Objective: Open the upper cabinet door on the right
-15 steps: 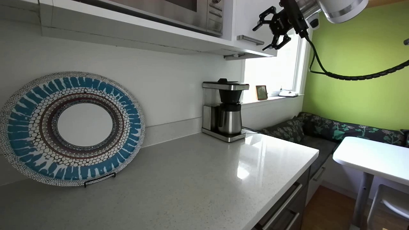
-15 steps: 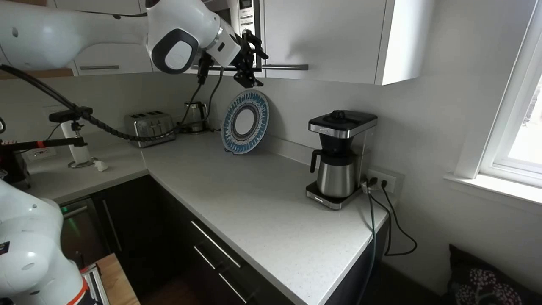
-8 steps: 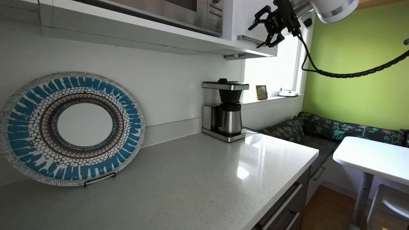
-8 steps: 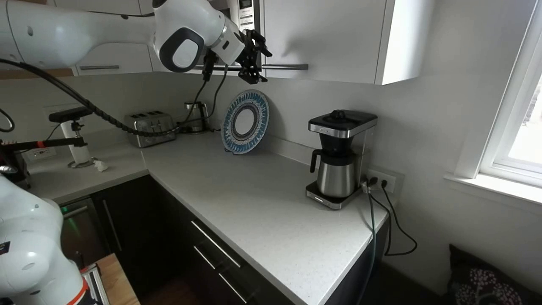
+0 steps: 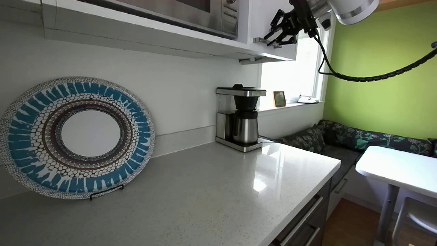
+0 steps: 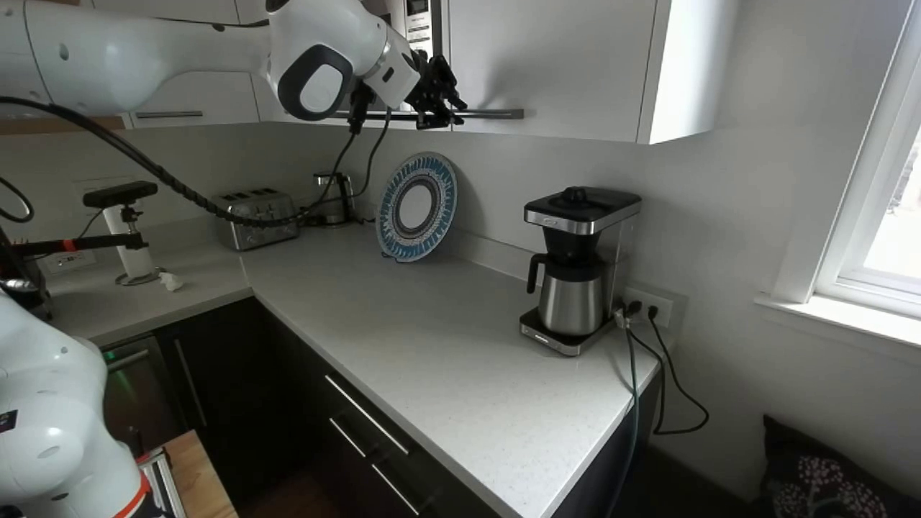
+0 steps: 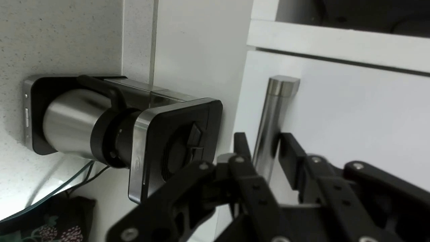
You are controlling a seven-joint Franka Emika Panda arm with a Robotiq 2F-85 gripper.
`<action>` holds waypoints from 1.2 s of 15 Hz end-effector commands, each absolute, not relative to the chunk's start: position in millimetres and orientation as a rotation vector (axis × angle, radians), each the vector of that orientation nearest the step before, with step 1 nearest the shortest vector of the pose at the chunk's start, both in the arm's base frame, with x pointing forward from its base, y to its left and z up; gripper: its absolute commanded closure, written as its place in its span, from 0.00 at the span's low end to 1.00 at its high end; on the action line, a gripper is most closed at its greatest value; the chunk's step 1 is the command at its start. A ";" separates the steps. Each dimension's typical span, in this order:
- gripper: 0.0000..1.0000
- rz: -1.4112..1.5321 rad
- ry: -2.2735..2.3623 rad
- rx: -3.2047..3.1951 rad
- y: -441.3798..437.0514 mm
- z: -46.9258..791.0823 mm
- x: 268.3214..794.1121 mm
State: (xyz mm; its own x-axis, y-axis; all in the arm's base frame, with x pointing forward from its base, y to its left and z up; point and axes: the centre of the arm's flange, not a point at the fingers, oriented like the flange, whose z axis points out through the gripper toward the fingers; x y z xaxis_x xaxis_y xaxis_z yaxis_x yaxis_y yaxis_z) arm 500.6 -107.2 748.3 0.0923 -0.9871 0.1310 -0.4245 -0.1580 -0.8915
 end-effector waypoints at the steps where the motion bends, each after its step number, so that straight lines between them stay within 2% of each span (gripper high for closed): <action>1: 0.99 -1.018 1.427 -1.650 -106.0 749.3 507.2; 8: 1.00 -0.991 1.452 -1.647 -117.2 748.9 500.2; 9: 0.81 -0.996 1.448 -1.647 -118.5 748.5 500.2; 10: 0.72 -1.000 1.452 -1.641 -119.6 748.5 500.6; 12: 0.60 -1.000 1.447 -1.636 -120.3 747.1 502.7; 18: 0.14 -0.982 1.412 -1.629 -111.0 748.2 516.5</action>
State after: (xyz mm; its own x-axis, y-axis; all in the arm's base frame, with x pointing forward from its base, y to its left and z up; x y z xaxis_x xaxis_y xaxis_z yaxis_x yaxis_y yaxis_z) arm 506.5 -114.1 746.5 0.0793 -0.9928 0.0897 -0.4302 -0.1152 -0.8954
